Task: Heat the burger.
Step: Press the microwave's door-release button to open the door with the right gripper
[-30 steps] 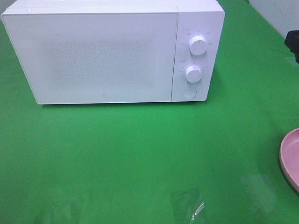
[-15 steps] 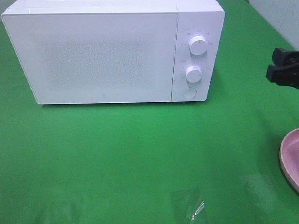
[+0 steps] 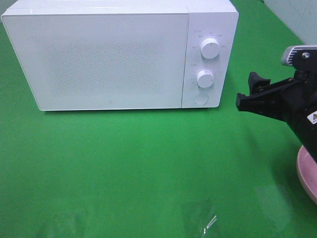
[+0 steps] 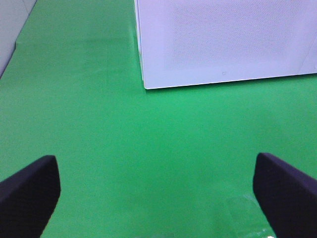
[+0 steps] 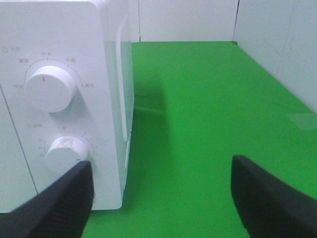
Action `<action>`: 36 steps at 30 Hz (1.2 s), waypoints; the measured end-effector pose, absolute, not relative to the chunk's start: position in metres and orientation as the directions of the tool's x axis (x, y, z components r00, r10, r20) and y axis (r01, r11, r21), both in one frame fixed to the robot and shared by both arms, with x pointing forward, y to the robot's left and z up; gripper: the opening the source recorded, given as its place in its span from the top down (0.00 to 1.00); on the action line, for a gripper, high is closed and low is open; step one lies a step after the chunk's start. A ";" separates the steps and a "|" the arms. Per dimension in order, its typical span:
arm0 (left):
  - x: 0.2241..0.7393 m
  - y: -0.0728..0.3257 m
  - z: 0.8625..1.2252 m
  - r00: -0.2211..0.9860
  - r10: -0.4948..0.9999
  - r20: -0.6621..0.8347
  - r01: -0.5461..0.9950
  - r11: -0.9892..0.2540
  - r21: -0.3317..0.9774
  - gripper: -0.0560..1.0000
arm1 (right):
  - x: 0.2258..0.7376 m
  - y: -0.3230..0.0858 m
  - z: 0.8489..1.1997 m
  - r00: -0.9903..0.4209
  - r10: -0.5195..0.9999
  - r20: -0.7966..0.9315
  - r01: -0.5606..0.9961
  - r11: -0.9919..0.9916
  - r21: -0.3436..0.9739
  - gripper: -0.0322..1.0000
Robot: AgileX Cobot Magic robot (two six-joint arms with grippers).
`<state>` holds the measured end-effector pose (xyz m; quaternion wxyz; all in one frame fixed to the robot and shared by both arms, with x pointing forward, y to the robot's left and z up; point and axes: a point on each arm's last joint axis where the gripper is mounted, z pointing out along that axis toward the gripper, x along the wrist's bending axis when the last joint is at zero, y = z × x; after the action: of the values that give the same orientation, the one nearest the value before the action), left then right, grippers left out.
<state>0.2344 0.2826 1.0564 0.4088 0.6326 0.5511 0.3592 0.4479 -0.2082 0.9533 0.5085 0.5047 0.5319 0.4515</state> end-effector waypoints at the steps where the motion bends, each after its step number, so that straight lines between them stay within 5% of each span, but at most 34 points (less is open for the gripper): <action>1: 0.234 0.283 1.056 0.134 0.991 0.004 0.404 -0.058 0.913 0.02 | 0.446 -0.202 0.948 0.014 0.996 -0.093 0.091 0.091 0.992 0.24; 26: 0.234 0.283 1.056 0.134 0.991 0.004 0.404 -0.058 0.913 0.02 | 0.439 -0.171 0.935 -0.045 0.999 0.022 0.136 -0.015 0.991 0.25; 32: 0.234 0.283 1.056 0.134 0.991 0.004 0.404 -0.058 0.913 0.02 | 0.439 -0.171 0.935 -0.029 0.990 0.138 0.143 -0.133 0.981 0.32; 36: 0.234 0.283 1.056 0.134 0.991 0.004 0.404 -0.058 0.913 0.02 | 0.439 -0.170 0.930 0.023 0.910 0.414 0.197 -0.410 0.890 0.52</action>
<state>0.2344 0.2826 1.0564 0.4088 0.6326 0.5511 0.3592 0.4386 -0.1698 0.9298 0.3256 0.6369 0.4346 0.5472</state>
